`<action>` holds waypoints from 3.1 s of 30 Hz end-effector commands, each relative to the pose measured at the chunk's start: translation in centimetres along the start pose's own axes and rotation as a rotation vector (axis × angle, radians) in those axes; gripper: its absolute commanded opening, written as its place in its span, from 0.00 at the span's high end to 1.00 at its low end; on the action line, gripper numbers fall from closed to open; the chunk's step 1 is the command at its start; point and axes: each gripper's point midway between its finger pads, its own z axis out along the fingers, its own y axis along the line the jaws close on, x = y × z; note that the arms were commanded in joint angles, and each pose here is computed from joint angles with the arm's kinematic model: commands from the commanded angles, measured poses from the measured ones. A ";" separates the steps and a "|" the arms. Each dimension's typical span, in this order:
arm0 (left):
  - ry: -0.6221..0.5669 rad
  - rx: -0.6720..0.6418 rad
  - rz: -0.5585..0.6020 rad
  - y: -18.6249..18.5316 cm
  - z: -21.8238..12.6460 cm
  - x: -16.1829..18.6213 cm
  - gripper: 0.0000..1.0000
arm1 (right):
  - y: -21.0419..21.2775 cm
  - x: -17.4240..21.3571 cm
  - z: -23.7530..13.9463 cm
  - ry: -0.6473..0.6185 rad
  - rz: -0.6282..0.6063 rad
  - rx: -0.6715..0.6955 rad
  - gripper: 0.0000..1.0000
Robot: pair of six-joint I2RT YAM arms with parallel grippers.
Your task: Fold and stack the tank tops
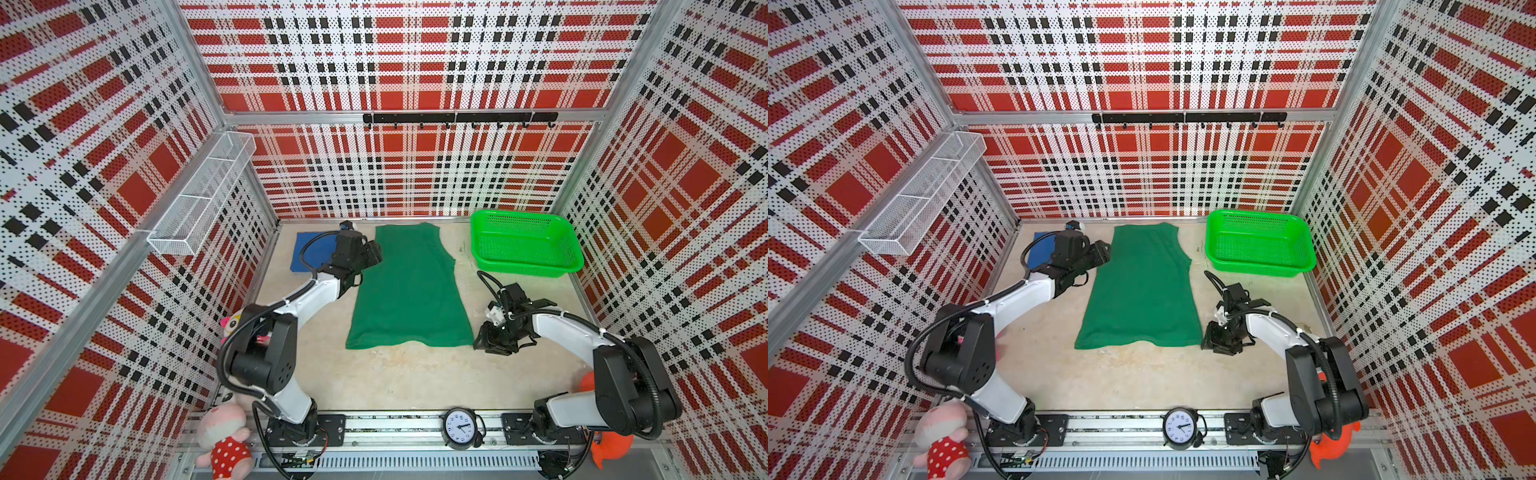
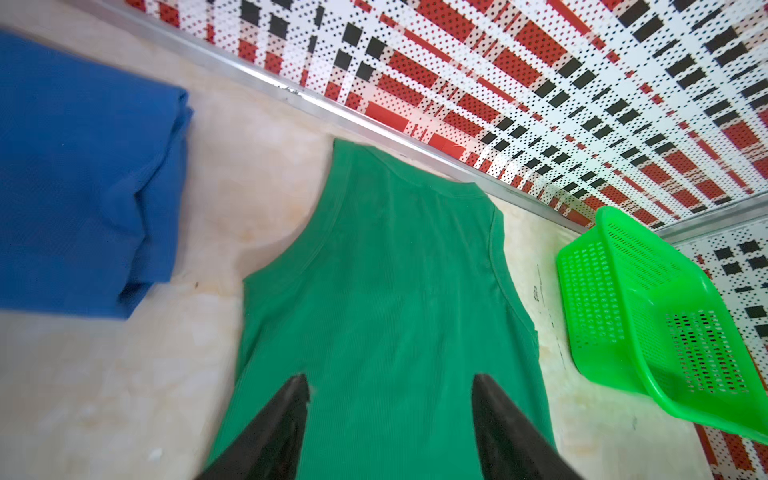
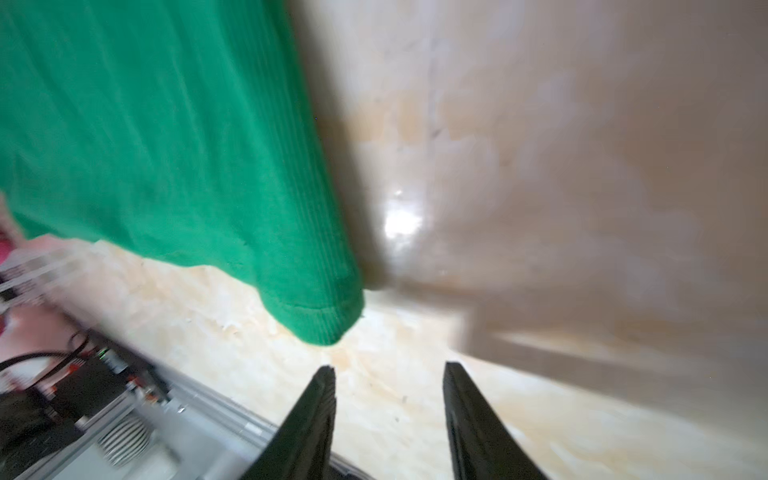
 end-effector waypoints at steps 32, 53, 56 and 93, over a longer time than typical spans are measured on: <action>0.372 -0.080 -0.214 7.4 -6.0 24.8 0.57 | -0.5 -12.3 2.7 -0.287 -0.138 0.302 0.84; 0.177 -0.046 -0.155 6.0 -3.1 12.7 0.48 | 6.1 -1.3 4.3 -0.136 -0.152 0.122 0.78; 0.199 -0.091 -0.175 8.4 -2.7 14.2 0.49 | 3.1 -1.5 4.6 -0.138 -0.136 0.240 0.78; 0.189 -0.113 -0.287 11.8 -4.7 16.8 0.50 | -0.1 -6.2 -0.3 -0.281 -0.136 0.343 0.78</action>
